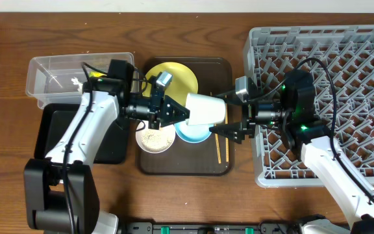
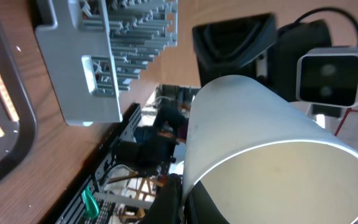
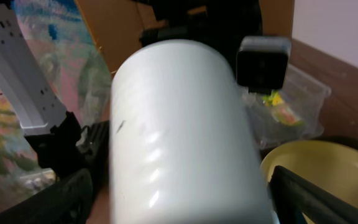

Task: Sort waste into correct bins and load items into the dishwasher rack
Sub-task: 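Lift the cup and hand it from the left gripper to the right gripper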

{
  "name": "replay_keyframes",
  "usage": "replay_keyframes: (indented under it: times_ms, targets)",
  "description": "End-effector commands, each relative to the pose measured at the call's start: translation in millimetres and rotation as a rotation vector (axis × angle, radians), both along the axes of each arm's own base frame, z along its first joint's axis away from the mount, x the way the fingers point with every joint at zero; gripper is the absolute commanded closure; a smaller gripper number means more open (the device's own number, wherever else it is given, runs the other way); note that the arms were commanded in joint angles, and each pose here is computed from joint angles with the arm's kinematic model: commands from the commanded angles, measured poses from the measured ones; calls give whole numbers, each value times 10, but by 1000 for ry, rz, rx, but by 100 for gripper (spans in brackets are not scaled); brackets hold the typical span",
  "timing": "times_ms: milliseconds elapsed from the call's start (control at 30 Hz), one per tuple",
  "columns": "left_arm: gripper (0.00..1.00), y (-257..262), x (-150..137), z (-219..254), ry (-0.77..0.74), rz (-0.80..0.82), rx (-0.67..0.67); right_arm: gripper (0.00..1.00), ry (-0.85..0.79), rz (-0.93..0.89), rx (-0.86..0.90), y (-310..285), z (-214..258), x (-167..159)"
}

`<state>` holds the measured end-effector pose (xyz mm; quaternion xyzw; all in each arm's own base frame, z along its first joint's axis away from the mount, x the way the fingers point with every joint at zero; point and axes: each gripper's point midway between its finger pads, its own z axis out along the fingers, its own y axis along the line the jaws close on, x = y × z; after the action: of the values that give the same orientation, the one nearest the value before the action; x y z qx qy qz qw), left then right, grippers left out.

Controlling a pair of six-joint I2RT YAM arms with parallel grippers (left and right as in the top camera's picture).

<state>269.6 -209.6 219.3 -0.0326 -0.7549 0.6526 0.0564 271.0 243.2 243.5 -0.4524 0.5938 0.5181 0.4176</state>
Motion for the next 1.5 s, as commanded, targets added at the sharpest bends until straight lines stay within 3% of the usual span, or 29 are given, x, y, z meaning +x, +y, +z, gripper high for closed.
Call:
replay_keyframes:
  times_ms: [0,233,367,867,1067,1133,1167,1233,1367,1467]
  targets:
    - [94,-70,-60,12,-1,-28,-21,12,-36,6,6,33,68,17]
    - [94,-85,-73,12,-1,-34,-21,18,-35,9,7,36,67,12]
    - [94,-85,-73,12,0,-34,-21,27,-35,9,7,36,67,12]
    - [90,-77,-64,-52,-10,-32,16,44,-28,9,5,35,61,9]
    - [86,-39,-36,-238,-35,-25,125,53,45,0,6,35,56,9]
    - [83,0,-12,-362,-51,-19,199,56,77,-4,6,35,56,9]
    - [76,35,3,-455,-62,-15,257,58,102,-6,6,34,50,7]
    - [71,118,31,-629,-71,-4,370,62,141,-10,2,32,34,3]
    - [68,318,103,-879,-72,31,554,72,232,-59,-26,18,-63,44]
    - [67,474,192,-929,-81,70,613,76,290,-131,-70,-13,-201,119]
